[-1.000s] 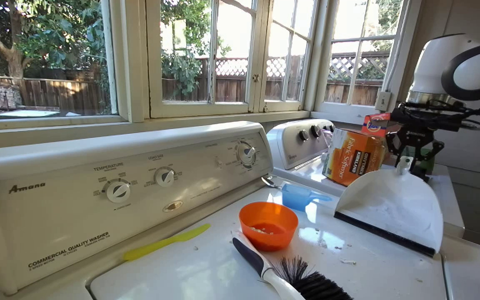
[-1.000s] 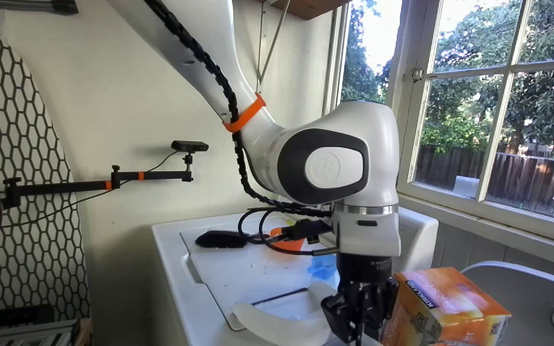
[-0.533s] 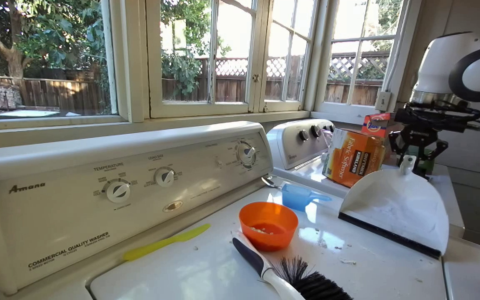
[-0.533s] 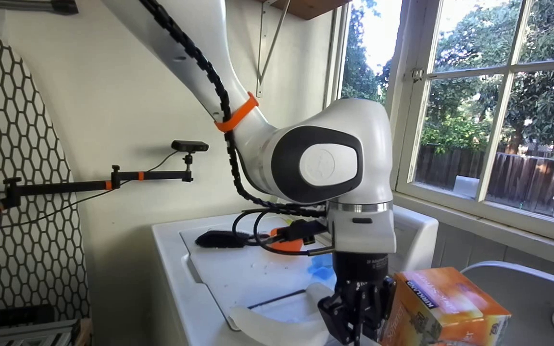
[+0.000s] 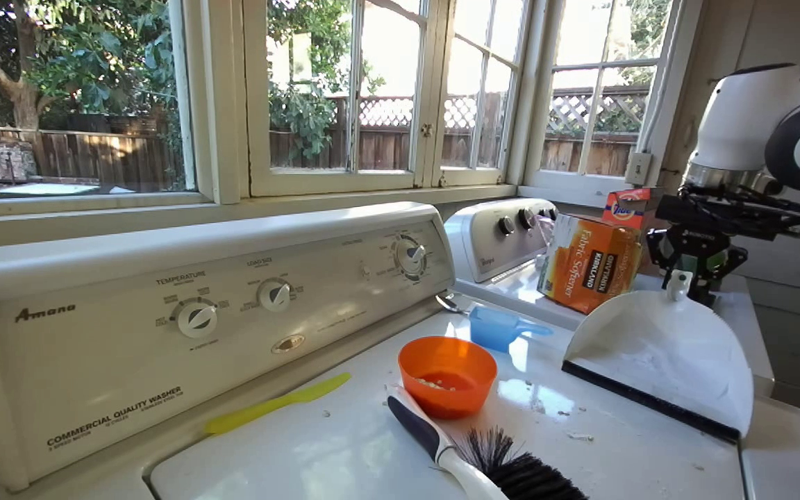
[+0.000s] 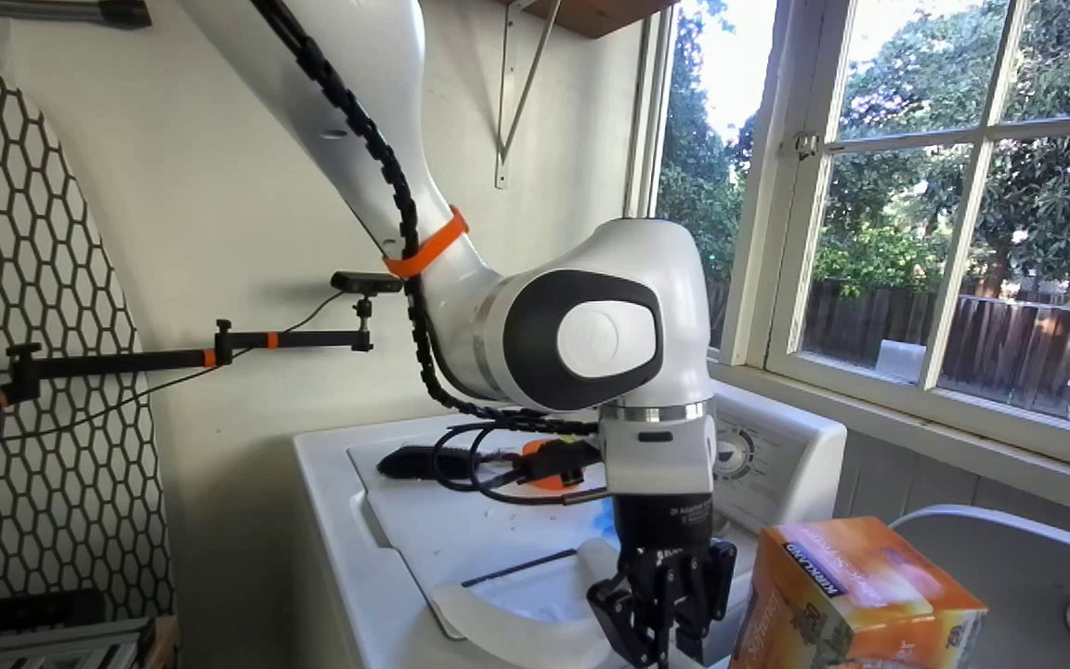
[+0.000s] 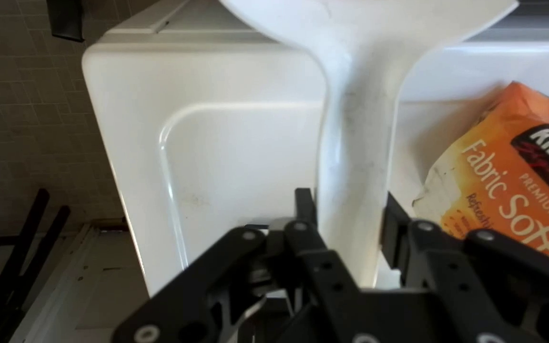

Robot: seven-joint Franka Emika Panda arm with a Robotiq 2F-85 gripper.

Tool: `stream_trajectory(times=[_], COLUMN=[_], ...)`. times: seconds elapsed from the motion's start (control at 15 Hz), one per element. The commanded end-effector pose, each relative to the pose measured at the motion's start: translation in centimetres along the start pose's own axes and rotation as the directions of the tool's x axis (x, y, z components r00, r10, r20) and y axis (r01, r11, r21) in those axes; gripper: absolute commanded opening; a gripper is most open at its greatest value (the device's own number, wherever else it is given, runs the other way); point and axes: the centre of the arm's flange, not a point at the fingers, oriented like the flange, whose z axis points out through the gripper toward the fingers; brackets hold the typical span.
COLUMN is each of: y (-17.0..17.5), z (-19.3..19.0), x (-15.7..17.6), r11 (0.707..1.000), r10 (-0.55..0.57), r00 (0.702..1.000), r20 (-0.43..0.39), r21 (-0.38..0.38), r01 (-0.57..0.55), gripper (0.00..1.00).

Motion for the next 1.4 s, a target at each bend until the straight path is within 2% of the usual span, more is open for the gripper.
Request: stream_trajectory(times=[0.0,0.4,1.33], y=[0.8,-0.2,-2.8], z=[-0.2,-0.7,-1.6], x=[-1.7,-3.4,-8.7], r11=[1.0,1.0,0.996], r10=[0.006,-0.009,-0.077], r00=[0.999,0.997,0.996], r20=[-0.039,-0.072,-0.038], r21=[0.018,0.029,0.049], r01=[-0.006,0.011,0.079], gripper=[0.1,0.1,0.1])
